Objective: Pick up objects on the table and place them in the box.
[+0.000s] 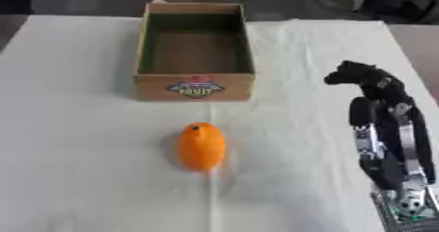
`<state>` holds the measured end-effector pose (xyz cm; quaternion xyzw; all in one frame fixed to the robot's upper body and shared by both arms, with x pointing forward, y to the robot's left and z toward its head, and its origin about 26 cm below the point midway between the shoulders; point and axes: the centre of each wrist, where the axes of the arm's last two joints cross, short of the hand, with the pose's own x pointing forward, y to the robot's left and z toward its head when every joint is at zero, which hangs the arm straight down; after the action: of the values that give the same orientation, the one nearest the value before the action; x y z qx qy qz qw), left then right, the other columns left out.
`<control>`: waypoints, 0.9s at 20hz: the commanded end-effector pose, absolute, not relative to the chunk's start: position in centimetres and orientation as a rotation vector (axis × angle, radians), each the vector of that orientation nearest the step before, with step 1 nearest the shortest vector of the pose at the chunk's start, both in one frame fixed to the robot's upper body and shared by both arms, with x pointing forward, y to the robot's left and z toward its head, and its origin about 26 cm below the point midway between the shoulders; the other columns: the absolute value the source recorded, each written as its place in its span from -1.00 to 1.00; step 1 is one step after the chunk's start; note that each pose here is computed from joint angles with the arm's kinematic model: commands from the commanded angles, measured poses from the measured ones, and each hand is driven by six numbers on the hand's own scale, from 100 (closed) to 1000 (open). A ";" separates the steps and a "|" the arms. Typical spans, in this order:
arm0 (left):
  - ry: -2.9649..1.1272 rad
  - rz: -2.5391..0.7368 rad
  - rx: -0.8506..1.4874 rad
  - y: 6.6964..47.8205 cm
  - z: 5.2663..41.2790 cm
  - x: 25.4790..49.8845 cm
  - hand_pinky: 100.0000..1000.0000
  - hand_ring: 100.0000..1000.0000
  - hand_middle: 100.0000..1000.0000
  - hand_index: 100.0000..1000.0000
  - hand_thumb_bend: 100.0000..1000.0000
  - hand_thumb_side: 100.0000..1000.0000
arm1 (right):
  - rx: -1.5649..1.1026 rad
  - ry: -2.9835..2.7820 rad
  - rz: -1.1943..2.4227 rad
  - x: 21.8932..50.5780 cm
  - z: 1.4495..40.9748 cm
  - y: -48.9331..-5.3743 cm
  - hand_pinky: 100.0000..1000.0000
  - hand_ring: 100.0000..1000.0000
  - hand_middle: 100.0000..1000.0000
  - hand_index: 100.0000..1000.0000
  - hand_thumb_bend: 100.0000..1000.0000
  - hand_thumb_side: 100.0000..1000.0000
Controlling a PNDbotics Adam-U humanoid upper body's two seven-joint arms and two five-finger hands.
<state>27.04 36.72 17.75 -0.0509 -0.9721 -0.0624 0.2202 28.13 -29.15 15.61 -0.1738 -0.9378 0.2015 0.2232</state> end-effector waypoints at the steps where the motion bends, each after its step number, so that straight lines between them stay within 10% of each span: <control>1: -2.707 -0.196 -0.111 37.1 18.7 26.7 -0.25 0.00 0.10 0.26 -1.00 0.56 | -0.615 -2.555 0.788 27.9 17.0 -30.2 0.70 0.38 0.38 0.73 -1.00 0.80; 18: -2.682 -0.091 -0.053 37.7 18.4 26.2 -0.25 0.00 0.10 0.27 -0.99 0.52 | -0.818 -2.081 1.651 28.4 19.6 -29.2 0.74 0.48 0.50 0.88 -1.00 1.00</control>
<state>26.57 37.35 17.42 -0.0304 -0.9710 -0.0214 0.2363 28.50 -29.07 18.66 -0.2816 -0.7526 0.5650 0.1871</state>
